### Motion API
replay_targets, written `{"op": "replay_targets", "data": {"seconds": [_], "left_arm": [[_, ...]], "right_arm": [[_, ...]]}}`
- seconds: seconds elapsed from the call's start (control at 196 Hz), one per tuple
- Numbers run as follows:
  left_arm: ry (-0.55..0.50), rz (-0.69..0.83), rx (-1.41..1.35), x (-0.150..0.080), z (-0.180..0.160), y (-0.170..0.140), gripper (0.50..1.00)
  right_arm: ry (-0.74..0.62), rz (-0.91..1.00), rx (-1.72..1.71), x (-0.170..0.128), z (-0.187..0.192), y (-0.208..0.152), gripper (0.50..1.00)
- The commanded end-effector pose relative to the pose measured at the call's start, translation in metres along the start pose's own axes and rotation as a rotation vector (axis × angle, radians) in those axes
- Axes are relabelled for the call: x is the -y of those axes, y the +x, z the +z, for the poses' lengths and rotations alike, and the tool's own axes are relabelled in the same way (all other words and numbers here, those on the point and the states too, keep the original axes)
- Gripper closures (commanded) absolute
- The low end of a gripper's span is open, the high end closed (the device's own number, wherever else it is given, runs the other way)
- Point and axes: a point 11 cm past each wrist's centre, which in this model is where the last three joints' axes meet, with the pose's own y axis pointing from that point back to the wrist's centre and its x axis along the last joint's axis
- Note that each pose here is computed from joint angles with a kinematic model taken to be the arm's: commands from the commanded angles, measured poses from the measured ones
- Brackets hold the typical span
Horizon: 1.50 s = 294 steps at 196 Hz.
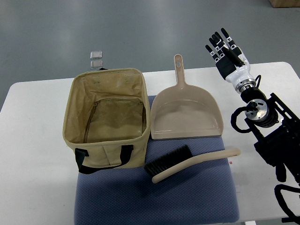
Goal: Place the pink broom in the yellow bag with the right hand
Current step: 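Move the right hand down toward the beige brush handle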
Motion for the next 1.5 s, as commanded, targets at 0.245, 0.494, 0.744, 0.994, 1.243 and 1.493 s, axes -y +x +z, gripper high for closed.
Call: {"op": "replay_targets", "data": {"seconds": [0.245, 0.494, 0.744, 0.994, 1.243, 1.493], "left_arm": [[0.0, 0.001, -0.001, 0.0, 0.0, 0.0, 0.5], [0.0, 0.001, -0.001, 0.0, 0.0, 0.0, 0.5], [0.001, -0.011, 0.001, 0.0, 0.0, -0.004, 0.5], [0.001, -0.023, 0.004, 0.0, 0.0, -0.006, 0.5], [0.001, -0.025, 0.004, 0.0, 0.0, -0.006, 0.5], [0.001, -0.026, 0.005, 0.0, 0.0, -0.006, 0.5]], "right_arm": [[0.001, 0.004, -0.006, 0.0, -0.002, 0.001, 0.57], [0.019, -0.02, -0.103, 0.009, -0.035, 0.0, 0.57], [-0.12, -0.108, -0.611, 0.018, -0.092, -0.006, 0.572], [-0.293, -0.28, -1.213, -0.001, -0.132, -0.035, 0.572], [-0.617, -0.594, -1.736, -0.063, -0.13, -0.068, 0.57], [-0.725, -0.793, -1.773, -0.107, -0.099, -0.086, 0.57]]}}
